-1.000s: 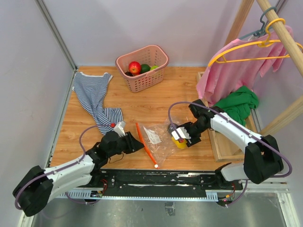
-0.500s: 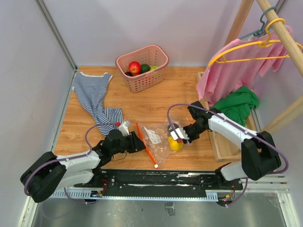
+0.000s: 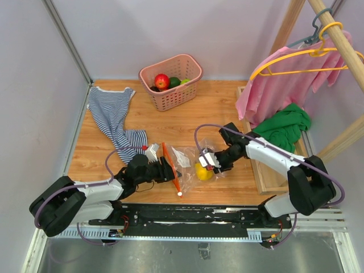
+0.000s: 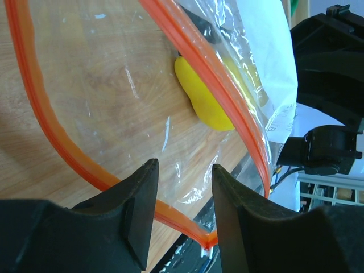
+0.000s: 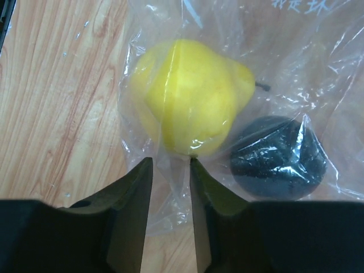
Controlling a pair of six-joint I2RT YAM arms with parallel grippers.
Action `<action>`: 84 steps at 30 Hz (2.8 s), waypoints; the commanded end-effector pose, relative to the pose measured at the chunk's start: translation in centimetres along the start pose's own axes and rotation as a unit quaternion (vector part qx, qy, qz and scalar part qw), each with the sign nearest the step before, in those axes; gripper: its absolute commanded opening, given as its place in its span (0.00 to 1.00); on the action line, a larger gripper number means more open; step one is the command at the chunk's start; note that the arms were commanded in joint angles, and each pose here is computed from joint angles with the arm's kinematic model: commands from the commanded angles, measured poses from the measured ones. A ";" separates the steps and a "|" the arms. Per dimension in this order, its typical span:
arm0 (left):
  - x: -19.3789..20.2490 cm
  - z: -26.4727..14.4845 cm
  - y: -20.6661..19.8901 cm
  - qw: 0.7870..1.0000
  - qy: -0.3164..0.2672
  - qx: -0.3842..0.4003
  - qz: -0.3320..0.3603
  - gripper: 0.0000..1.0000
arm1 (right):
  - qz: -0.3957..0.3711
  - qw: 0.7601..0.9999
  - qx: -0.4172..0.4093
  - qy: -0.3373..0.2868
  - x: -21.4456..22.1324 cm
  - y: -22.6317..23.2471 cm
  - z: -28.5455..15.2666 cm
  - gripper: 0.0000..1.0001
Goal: Open the zip-top bag and remove the fake food
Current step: Pick up the fake fruit from the zipper food storage bag.
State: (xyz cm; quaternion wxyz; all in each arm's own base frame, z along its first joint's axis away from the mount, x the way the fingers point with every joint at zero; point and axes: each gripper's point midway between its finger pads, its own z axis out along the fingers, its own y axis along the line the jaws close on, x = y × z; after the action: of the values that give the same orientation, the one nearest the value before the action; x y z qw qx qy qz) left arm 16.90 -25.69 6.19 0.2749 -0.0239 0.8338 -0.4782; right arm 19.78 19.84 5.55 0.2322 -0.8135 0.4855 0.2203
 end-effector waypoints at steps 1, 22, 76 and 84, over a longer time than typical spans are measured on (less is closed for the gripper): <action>-1.0 0.2 -1.9 0.999 -0.012 0.032 0.012 0.47 | 0.010 1.000 0.002 -0.024 -2.0 -0.6 -0.5 0.40; -0.7 0.8 -2.6 0.998 -0.005 0.057 0.001 0.51 | -0.019 1.000 0.011 -0.018 -3.1 -0.1 1.9 0.40; 2.4 1.9 -3.3 0.997 0.050 0.057 -0.018 0.81 | 0.050 0.998 0.026 -0.017 -6.3 -0.1 5.8 0.40; 2.8 2.2 -3.6 0.997 0.064 0.048 -0.009 0.89 | 0.085 0.996 0.025 -0.022 -7.0 -0.5 5.9 0.33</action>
State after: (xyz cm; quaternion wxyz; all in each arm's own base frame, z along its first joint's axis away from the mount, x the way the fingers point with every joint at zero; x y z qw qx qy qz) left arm 14.93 -29.17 5.96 0.2181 -0.0058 0.8318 -0.5104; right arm 16.06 26.59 3.82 0.2279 -0.7719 0.5448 0.2353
